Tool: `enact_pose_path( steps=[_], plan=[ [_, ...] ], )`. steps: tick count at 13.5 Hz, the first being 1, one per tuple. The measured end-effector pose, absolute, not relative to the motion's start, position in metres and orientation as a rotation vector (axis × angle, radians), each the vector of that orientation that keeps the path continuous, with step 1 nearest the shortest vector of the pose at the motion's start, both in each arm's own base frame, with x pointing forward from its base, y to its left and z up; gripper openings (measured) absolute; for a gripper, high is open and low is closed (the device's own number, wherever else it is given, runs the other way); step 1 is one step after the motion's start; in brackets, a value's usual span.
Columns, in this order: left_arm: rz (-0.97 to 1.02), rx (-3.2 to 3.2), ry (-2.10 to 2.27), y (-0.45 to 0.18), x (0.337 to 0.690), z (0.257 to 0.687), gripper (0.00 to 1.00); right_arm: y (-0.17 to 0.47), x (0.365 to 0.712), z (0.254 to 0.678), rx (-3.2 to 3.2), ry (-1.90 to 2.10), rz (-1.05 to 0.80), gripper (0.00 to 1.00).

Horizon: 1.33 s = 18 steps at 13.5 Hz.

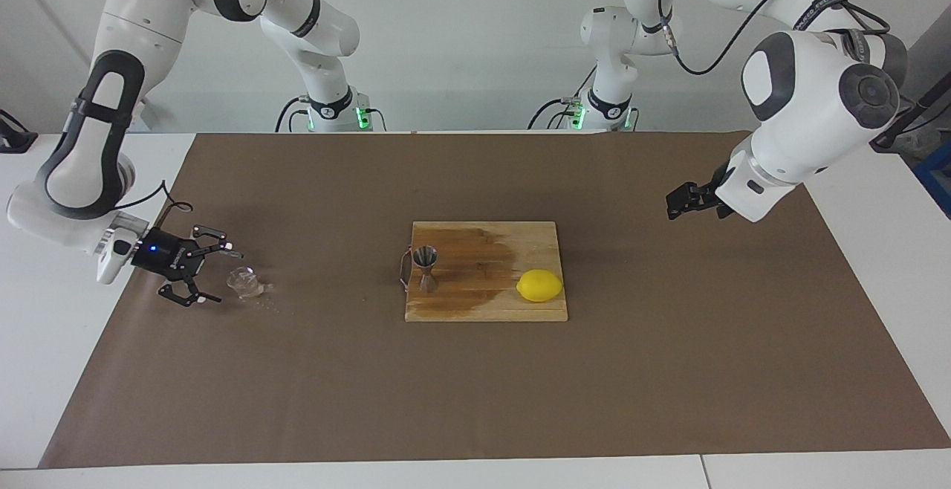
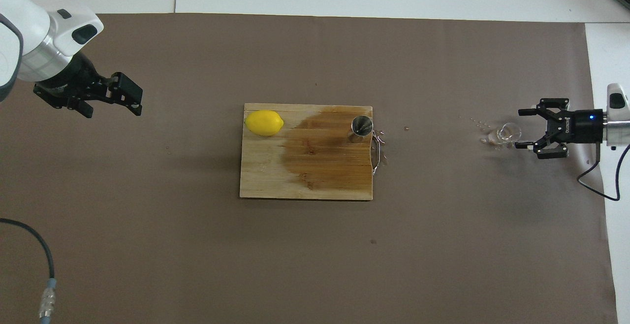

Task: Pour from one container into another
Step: 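Grasp the clear glass with the right gripper and lift it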

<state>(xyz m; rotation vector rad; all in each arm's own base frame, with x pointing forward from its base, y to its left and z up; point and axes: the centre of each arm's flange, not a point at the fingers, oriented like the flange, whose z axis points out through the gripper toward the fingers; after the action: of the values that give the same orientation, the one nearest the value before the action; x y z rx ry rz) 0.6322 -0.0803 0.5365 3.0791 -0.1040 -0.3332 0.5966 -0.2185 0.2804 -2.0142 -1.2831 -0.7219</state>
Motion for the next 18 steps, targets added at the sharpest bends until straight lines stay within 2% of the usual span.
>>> enact_pose_path(
  steps=[6,12,13,14,18],
  plan=[
    [-0.206,3.08,-0.38,-0.056,0.631,0.56,1.0,-0.206,0.6,0.26,-2.019,-1.31,-0.705,1.0],
    [-0.274,3.063,-0.389,-0.036,0.592,0.596,1.0,-0.205,0.596,0.252,-2.019,-1.312,-0.701,1.0],
    [-0.294,3.077,-0.404,-0.035,0.583,0.606,1.0,-0.205,0.596,0.252,-2.018,-1.313,-0.7,0.95],
    [-0.315,3.09,-0.422,-0.038,0.574,0.615,1.0,-0.203,0.597,0.252,-2.017,-1.315,-0.699,0.94],
    [-0.306,3.101,-0.446,-0.026,0.563,0.631,1.0,-0.2,0.598,0.252,-2.014,-1.32,-0.697,0.48]
  ],
)
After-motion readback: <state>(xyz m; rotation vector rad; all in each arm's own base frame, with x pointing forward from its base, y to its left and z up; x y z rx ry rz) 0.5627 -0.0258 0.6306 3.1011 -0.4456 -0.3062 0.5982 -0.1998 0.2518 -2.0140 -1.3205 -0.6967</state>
